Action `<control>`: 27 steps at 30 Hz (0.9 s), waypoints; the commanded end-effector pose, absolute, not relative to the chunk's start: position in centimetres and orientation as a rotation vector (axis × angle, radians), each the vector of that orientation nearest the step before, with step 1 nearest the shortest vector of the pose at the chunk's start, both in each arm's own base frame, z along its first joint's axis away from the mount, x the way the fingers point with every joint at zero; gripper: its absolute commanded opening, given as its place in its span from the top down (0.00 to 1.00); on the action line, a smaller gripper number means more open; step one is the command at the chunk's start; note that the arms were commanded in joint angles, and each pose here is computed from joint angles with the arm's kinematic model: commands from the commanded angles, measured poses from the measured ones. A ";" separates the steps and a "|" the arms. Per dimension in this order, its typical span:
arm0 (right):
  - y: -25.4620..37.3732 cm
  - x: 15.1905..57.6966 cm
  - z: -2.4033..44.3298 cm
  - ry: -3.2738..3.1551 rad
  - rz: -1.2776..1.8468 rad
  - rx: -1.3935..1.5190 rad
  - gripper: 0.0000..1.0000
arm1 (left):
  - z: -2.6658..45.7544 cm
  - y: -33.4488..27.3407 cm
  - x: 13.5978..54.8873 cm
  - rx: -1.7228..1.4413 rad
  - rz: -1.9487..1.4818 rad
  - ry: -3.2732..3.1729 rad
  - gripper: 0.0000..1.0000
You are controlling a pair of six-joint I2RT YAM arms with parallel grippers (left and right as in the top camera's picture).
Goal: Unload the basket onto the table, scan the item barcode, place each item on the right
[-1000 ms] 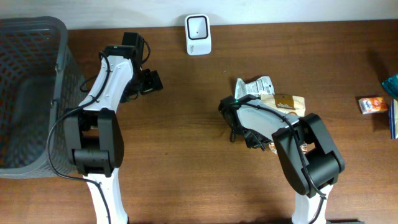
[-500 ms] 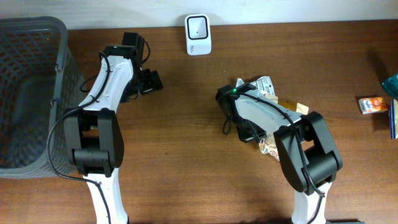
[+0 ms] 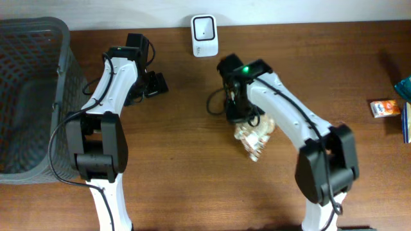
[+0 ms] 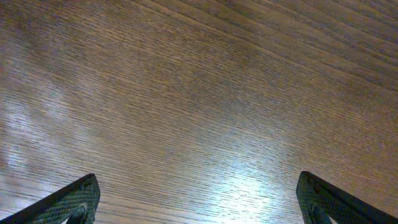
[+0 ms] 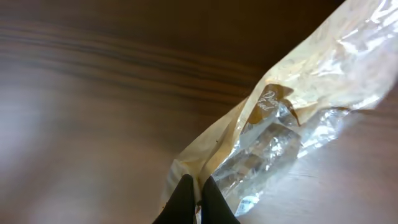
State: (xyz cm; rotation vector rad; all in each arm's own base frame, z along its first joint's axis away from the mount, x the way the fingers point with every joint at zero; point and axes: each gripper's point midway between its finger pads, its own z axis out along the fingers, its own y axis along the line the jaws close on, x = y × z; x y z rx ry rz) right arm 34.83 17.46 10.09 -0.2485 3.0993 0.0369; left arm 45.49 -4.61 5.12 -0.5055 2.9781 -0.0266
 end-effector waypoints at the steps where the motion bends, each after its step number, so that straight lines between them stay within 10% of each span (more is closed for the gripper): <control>1: 21.9 34.3 15.2 2.993 0.474 -0.379 0.96 | 6.3 -4.6 45.5 -0.497 -0.026 2.953 0.01; 14: 29.7 32.3 20.6 2.633 1.242 -0.811 0.96 | 6.3 -4.6 45.5 -0.497 -0.026 2.954 0.01; 27: 21.9 31.4 9.5 2.936 1.184 -0.427 0.96 | 6.3 -4.6 45.5 -0.497 -0.026 2.953 0.01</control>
